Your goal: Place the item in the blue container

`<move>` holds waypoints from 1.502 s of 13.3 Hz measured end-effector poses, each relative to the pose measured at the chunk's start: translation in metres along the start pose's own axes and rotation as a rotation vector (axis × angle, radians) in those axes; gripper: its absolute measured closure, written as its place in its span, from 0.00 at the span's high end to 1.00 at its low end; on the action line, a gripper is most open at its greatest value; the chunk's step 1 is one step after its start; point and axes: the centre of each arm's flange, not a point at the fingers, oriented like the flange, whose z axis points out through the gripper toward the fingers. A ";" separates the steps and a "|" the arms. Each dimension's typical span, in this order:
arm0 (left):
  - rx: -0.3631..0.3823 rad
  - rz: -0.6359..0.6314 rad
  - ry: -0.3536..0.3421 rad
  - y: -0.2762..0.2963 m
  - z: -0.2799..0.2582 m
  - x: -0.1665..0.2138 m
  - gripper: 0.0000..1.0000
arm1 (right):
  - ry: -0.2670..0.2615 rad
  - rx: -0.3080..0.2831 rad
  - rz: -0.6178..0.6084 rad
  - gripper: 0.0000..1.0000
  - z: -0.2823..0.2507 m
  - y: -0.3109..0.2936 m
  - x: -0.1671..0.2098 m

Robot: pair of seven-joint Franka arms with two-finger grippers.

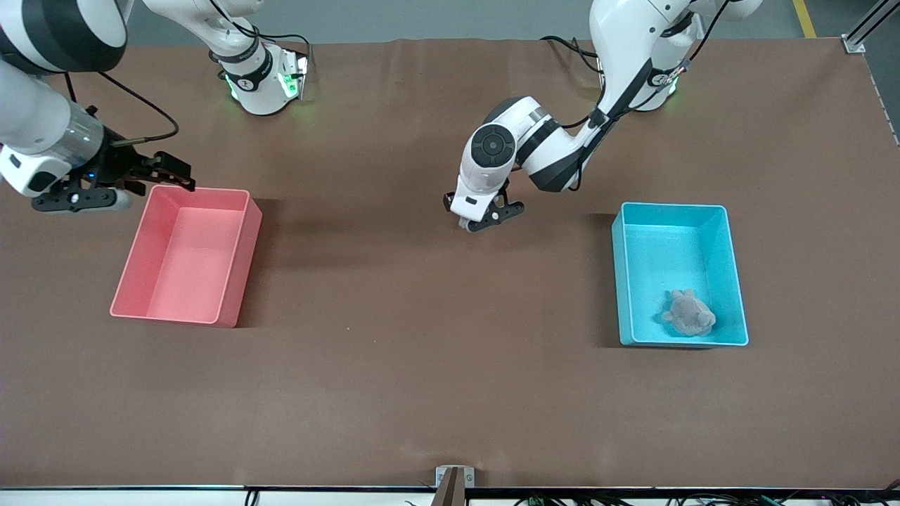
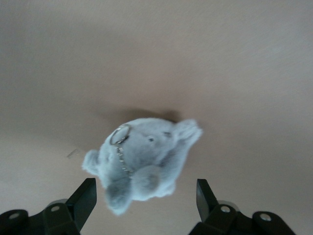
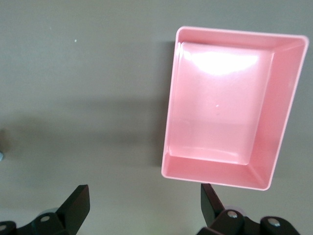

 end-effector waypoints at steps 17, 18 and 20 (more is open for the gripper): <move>0.021 -0.013 0.035 -0.014 0.001 0.033 0.19 | 0.215 -0.039 0.006 1.00 -0.122 0.010 0.036; 0.018 -0.021 0.037 -0.013 -0.007 0.039 0.16 | 0.211 -0.039 0.006 1.00 -0.120 0.010 0.038; 0.029 -0.041 0.040 -0.017 -0.031 0.053 0.11 | 0.209 -0.039 0.006 1.00 -0.119 0.010 0.040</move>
